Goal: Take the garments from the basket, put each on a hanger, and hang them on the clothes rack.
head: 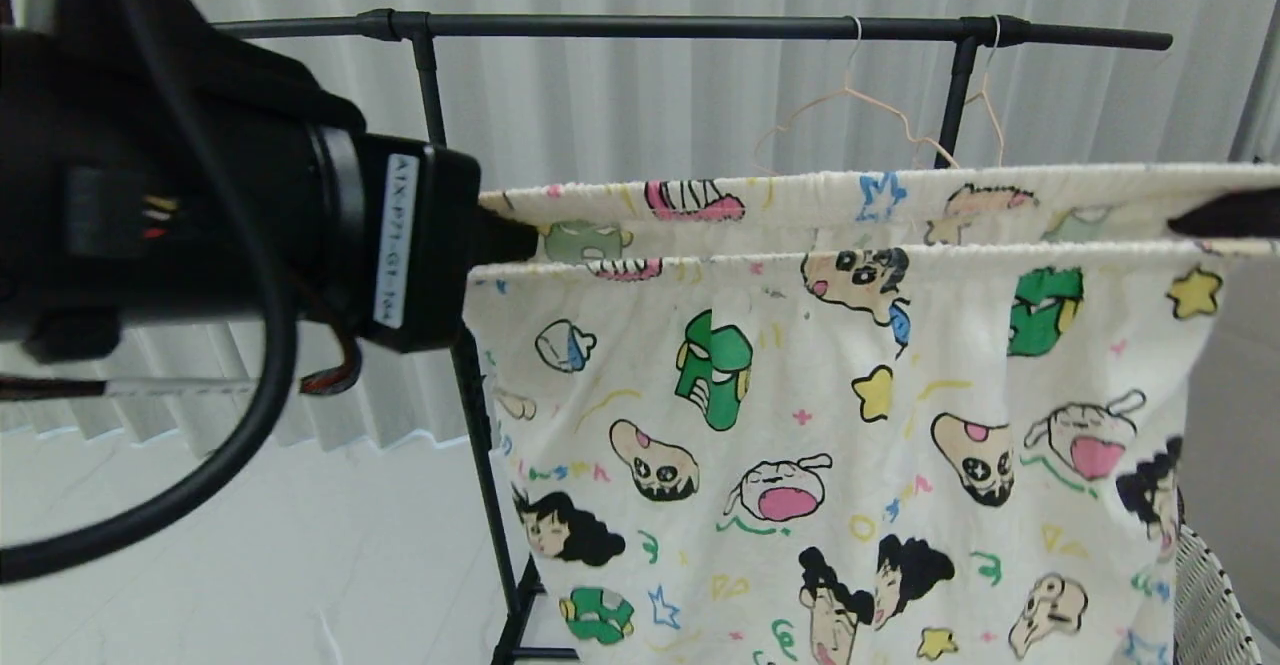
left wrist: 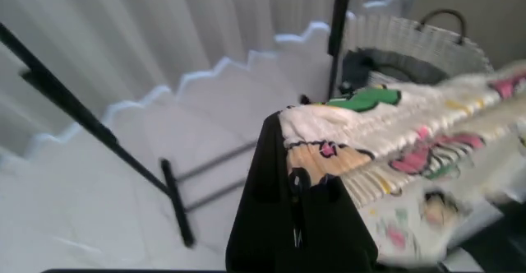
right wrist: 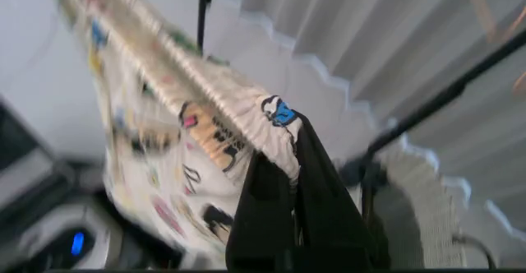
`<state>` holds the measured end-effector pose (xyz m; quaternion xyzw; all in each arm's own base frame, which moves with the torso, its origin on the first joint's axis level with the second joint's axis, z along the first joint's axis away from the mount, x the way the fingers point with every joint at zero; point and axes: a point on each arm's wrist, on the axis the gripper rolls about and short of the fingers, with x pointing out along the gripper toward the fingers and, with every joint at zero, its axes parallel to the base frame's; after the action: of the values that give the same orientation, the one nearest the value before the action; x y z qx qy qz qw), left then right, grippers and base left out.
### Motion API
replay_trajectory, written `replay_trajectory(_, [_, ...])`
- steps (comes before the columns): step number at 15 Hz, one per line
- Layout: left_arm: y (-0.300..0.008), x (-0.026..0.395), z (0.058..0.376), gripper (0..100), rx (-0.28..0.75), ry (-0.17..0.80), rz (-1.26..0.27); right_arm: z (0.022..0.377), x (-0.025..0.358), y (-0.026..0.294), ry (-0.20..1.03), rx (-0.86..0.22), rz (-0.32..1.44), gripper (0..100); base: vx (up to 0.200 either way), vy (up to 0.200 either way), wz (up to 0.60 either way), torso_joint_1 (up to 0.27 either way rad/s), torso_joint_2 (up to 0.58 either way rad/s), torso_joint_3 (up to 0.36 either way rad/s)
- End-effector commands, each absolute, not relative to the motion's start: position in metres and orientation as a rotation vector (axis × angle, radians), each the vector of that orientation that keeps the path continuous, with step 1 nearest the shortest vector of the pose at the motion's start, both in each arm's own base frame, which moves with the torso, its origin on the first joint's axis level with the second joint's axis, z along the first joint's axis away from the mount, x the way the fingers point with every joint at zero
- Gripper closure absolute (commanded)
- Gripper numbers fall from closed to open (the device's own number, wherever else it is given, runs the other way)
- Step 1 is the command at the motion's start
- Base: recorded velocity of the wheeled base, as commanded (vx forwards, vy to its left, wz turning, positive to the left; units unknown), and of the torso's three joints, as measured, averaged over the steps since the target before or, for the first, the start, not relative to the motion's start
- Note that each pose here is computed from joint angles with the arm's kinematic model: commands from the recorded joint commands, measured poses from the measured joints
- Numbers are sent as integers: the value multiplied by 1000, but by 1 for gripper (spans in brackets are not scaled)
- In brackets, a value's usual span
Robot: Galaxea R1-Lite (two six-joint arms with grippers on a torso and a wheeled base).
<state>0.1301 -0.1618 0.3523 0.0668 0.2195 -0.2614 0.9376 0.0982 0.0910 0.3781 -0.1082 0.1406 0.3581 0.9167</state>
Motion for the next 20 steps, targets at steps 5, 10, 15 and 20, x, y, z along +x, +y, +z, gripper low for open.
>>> replay_trajectory(5, [-135, 42, 362, 100, -19, 589, -830, 375, 148, 183, 68, -138, 921, 100, 0, 0, 0, 0, 0, 0])
replay_trajectory(10, [-126, 29, 365, 100, -25, 596, -905, 370, 149, 197, 66, -141, 949, 100, 0, 0, 0, 0, 0, 0])
replay_trajectory(15, [-125, 35, 366, 100, 11, 563, -878, 375, 153, 149, 141, -168, 758, 100, 0, 0, 0, 0, 0, 0])
replay_trajectory(20, [-135, 83, 375, 100, 153, 464, -664, 388, 114, 97, 240, -196, 694, 100, 0, 0, 0, 0, 0, 0])
